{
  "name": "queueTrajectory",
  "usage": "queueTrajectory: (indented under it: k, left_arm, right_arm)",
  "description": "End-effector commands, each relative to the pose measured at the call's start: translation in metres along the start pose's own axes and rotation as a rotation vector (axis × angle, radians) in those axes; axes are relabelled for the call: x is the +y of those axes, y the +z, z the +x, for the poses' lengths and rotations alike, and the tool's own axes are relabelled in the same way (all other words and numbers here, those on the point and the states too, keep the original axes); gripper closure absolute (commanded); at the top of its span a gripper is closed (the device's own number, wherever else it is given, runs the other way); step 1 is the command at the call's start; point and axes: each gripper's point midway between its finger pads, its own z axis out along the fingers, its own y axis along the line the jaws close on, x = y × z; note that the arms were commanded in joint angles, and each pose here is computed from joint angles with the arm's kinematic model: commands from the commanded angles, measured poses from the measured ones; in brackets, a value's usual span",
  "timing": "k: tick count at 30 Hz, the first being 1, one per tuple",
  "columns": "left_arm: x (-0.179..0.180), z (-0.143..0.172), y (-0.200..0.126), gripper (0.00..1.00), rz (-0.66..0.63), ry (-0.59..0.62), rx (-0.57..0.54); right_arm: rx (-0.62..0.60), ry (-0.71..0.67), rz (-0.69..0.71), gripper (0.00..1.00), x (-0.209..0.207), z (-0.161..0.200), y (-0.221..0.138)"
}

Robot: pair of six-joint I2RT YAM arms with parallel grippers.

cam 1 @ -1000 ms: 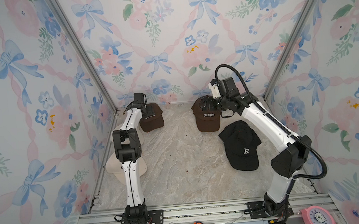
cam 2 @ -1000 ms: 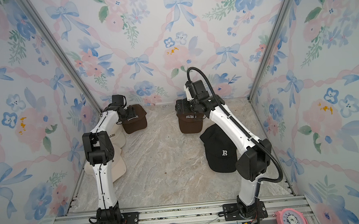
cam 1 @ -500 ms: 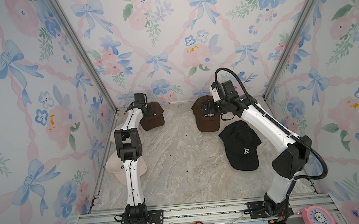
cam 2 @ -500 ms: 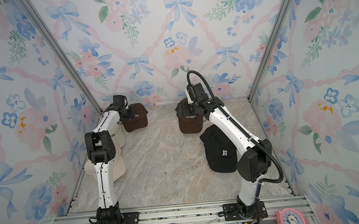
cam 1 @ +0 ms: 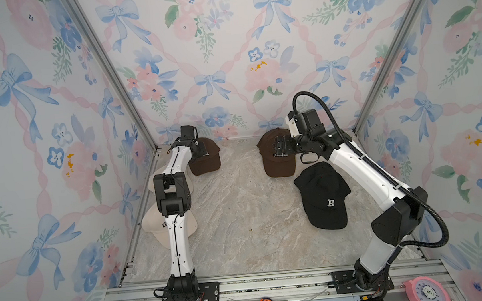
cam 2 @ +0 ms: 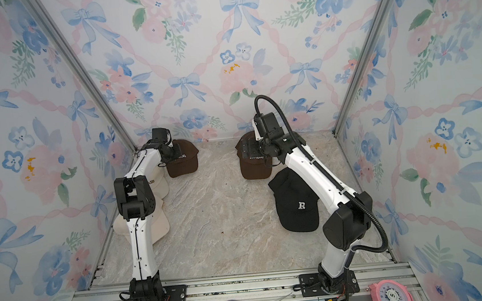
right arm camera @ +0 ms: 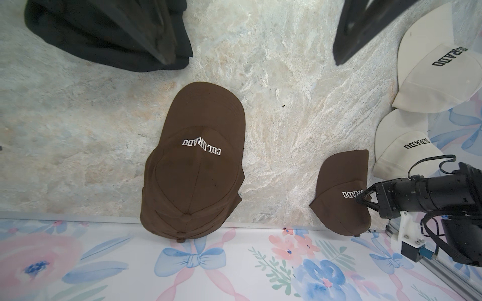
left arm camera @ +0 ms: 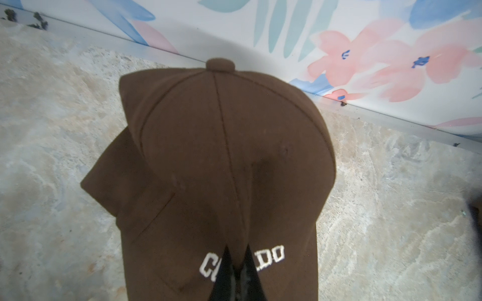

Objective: Stack the baseball caps by color
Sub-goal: Pick up the baseball cap from the center of the board, then place the baseball cap on the baseball cap.

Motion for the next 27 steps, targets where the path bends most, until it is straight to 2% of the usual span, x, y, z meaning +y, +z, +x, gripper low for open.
queueTrajectory:
  k: [1, 5, 6, 17, 27]
  left_arm:
    - [-0.026, -0.002, -0.027, 1.0, 0.032, 0.015, 0.0]
    - [-0.053, -0.003, -0.053, 1.0, 0.053, 0.045, -0.019]
    - [-0.059, -0.003, -0.059, 1.0, 0.055, 0.051, -0.022]
    - [-0.128, 0.016, -0.126, 1.0, 0.129, 0.076, -0.055]
    - [-0.225, 0.058, -0.165, 1.0, 0.242, 0.118, -0.053]
  right_arm:
    - [-0.043, 0.022, 0.006, 0.04, -0.006, -0.007, -0.018]
    - [-0.042, 0.042, 0.014, 0.04, -0.014, -0.001, -0.017]
    - [-0.064, 0.046, 0.009, 0.04, -0.015, -0.004, -0.028]
    - [-0.083, 0.093, 0.025, 0.04, -0.038, 0.015, -0.053]
    - [-0.107, 0.156, 0.061, 0.04, -0.064, 0.041, -0.088]
